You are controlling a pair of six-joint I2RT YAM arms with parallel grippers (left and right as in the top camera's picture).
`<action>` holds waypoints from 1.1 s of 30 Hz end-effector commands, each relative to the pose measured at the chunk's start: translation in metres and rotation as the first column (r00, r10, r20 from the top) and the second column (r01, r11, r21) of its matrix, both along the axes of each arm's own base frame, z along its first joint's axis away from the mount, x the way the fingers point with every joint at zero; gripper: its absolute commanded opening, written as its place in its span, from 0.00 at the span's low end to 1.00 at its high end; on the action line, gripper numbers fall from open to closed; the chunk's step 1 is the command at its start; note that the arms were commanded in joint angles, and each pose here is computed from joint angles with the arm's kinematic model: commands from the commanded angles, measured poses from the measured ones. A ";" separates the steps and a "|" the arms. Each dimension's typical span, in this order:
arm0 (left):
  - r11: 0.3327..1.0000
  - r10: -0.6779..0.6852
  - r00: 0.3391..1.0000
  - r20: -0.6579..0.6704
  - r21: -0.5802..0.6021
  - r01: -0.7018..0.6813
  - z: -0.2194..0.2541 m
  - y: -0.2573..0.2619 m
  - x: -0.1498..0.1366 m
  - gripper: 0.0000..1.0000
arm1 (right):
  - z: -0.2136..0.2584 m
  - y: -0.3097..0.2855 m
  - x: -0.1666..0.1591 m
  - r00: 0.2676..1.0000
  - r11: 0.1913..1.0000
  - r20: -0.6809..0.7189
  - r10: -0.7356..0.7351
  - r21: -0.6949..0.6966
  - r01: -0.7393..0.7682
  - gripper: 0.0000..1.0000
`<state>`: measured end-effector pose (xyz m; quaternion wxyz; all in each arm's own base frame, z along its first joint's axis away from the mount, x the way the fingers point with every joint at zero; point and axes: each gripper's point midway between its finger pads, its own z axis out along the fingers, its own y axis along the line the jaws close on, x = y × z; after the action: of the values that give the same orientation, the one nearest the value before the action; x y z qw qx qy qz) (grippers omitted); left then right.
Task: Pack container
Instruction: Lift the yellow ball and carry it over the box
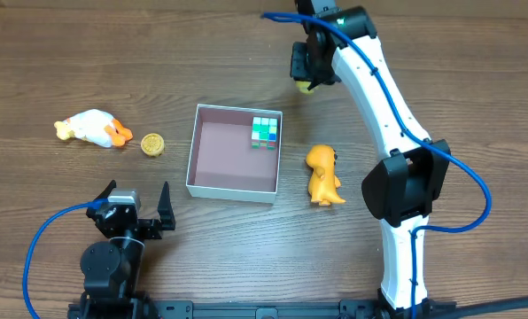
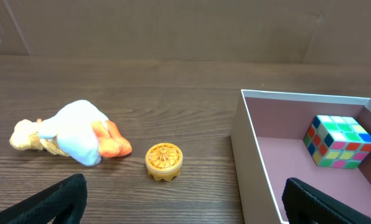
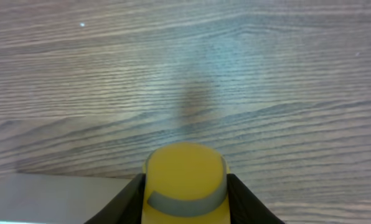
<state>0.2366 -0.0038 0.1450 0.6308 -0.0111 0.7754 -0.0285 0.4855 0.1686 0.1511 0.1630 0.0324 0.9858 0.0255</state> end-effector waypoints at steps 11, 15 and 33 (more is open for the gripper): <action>1.000 -0.010 1.000 0.006 0.006 0.010 0.001 -0.001 0.000 1.00 | 0.014 0.104 -0.061 0.958 0.958 -0.017 0.286 -0.013 -0.287 0.36; 1.000 -0.010 1.000 0.006 0.006 0.010 0.001 -0.001 0.000 1.00 | 0.015 0.129 -0.082 0.938 0.938 -0.026 0.346 -0.015 -0.347 0.36; 1.000 -0.010 1.000 0.006 0.006 0.010 0.001 -0.001 0.000 1.00 | -0.026 0.159 -0.093 0.857 0.857 -0.050 0.512 -0.033 -0.514 0.36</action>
<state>0.2366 -0.0038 0.1450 0.6308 -0.0111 0.7754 -0.0285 0.3953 0.3289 0.1438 0.1508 -0.2187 0.9628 0.0491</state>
